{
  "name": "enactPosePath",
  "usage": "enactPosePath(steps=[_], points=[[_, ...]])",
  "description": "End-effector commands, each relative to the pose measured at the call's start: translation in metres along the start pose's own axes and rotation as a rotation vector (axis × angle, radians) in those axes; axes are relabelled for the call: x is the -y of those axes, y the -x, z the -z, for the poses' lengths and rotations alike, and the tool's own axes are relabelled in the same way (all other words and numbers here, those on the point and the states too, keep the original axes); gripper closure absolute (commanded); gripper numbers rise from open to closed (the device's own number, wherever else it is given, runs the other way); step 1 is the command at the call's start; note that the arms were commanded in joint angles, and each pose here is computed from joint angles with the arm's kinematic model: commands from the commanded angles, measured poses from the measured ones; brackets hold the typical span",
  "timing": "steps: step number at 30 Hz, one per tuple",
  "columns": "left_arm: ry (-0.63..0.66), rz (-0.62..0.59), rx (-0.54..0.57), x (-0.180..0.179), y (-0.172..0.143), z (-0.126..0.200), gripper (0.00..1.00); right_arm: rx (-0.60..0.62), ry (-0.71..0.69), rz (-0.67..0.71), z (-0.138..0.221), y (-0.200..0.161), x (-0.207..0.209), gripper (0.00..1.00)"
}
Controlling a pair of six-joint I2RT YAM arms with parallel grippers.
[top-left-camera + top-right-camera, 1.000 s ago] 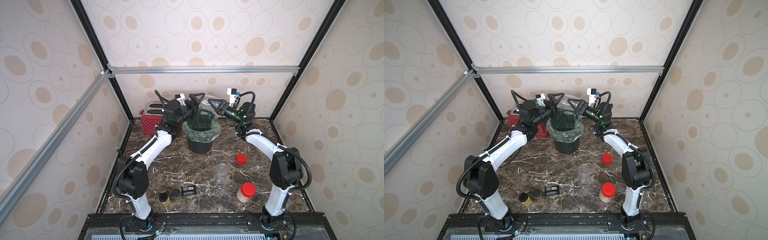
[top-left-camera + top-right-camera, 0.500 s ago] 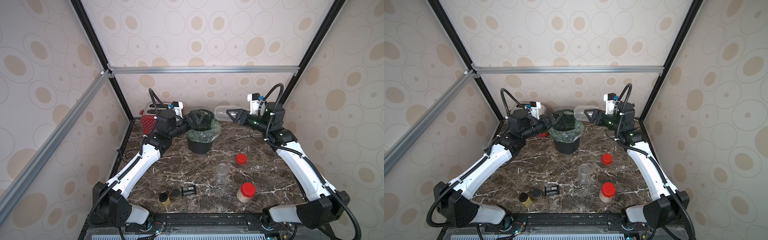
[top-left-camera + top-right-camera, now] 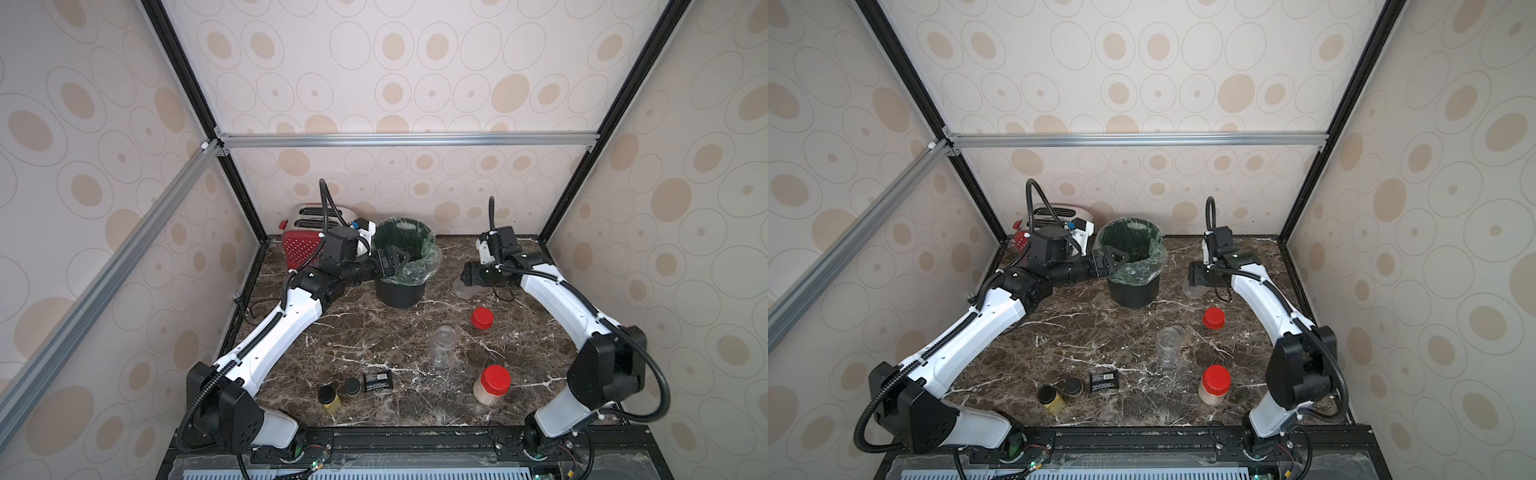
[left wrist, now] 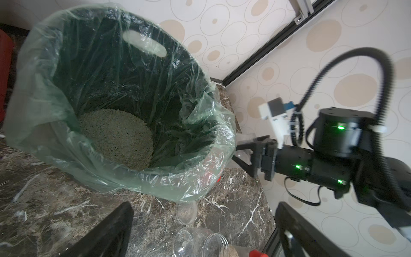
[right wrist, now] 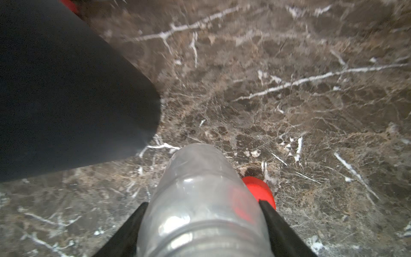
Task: Empty expired oatmeal from jars
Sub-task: Place the jar at the center of the board.
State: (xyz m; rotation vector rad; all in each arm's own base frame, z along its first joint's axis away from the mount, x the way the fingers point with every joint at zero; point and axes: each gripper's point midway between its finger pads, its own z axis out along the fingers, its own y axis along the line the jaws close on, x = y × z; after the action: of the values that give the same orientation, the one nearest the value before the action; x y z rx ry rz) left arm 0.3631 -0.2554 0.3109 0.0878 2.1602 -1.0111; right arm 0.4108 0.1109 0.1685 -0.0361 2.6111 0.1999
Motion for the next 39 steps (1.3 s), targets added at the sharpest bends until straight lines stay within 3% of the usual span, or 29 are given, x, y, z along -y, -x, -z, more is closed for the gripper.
enactPosePath(steps=[1,14,26,39], points=[[-0.004,-0.049,-0.004,0.006,0.003,0.003,0.01,-0.062,-0.085,0.057,-0.013,-0.004,0.012,0.44],[0.021,-0.057,-0.016,-0.002,0.001,-0.005,0.01,-0.095,-0.202,0.122,-0.056,0.011,0.027,0.39],[0.021,-0.070,-0.010,-0.001,0.002,-0.003,0.01,-0.101,-0.192,0.127,-0.075,0.012,0.025,0.35],[0.037,-0.082,-0.005,-0.003,0.003,-0.001,0.01,-0.087,-0.182,0.173,-0.062,0.016,0.023,0.03]])
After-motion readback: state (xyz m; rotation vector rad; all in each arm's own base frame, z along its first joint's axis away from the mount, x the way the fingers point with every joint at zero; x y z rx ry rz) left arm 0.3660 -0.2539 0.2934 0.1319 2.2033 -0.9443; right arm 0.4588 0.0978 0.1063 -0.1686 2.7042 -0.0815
